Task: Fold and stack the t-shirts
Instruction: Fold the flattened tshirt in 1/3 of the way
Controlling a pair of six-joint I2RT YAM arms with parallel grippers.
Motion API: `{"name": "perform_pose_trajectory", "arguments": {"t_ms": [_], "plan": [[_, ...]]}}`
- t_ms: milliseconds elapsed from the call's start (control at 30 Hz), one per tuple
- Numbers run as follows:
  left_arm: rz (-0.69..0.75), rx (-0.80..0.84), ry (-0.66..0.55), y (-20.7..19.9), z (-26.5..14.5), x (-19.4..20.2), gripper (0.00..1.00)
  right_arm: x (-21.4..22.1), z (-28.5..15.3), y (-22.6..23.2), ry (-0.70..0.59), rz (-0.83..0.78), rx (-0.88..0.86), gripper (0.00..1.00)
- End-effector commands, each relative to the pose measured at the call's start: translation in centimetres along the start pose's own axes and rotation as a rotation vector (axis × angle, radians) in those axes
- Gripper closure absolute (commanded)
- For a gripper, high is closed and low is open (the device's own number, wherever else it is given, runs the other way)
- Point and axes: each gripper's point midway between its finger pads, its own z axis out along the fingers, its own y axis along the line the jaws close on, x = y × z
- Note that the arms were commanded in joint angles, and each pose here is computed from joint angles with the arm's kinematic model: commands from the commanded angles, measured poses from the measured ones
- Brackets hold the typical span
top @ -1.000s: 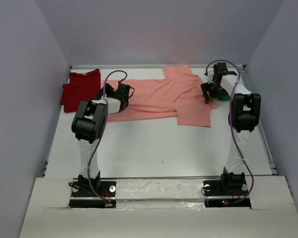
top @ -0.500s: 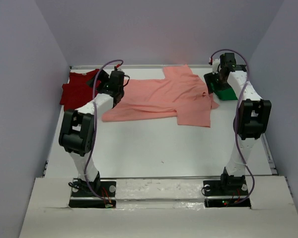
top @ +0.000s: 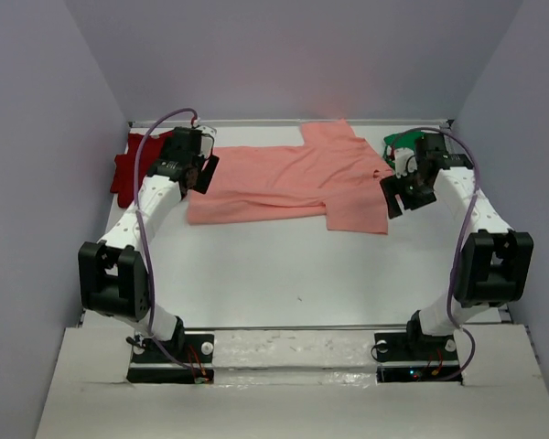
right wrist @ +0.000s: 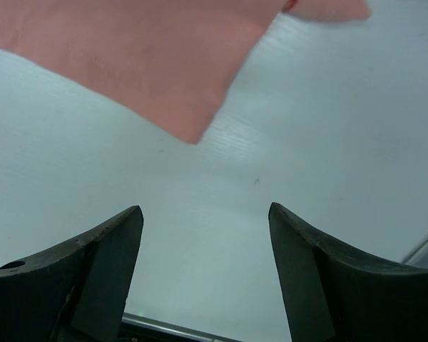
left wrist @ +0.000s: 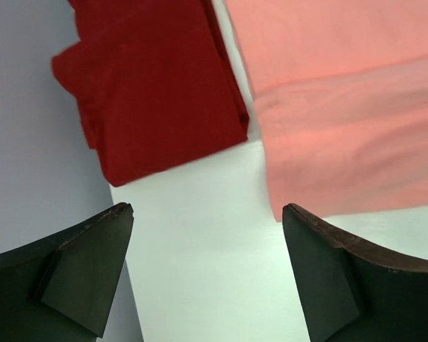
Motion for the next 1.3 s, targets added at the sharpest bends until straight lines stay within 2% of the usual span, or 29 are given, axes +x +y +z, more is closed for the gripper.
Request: {"name": "perform_pose_trajectory", "arguments": {"t_ms": [0, 267, 500, 833, 900, 933, 1067, 1267], "plan": [[-0.037, 0.077, 0.014, -1.3, -1.6, 1.1, 0.01, 3.4, 1.8, 2.6, 0.066, 0.020, -0.122, 0.23], [-0.031, 0.164, 0.001, -2.9, -2.1, 1.5, 0.01, 5.5, 7.1, 4.2, 0.143, 0.074, -0.231, 0.26], [-0.022, 0.145, 0.006, -2.7, -2.2, 2.1, 0.01, 4.5, 9.8, 3.7, 0.150, 0.084, -0.255, 0.27], [-0.011, 0.140, 0.000, -2.6, -2.5, 2.5, 0.01, 2.8, 11.1, 3.0, 0.140, 0.079, -0.260, 0.28], [-0.011, 0.141, 0.005, -2.7, -2.4, 2.6, 0.01, 3.0, 11.3, 3.1, 0.149, 0.082, -0.265, 0.31], [-0.011, 0.139, 0.004, -2.7, -2.4, 2.5, 0.01, 3.1, 11.3, 3.1, 0.150, 0.082, -0.267, 0.35], [-0.006, 0.135, 0.004, -2.6, -2.4, 2.4, 0.01, 3.5, 11.1, 3.4, 0.154, 0.083, -0.270, 1.00], [0.001, 0.142, 0.006, -2.9, -2.4, 2.3, 0.01, 3.3, 9.6, 3.1, 0.138, 0.070, -0.240, 1.00]]}}
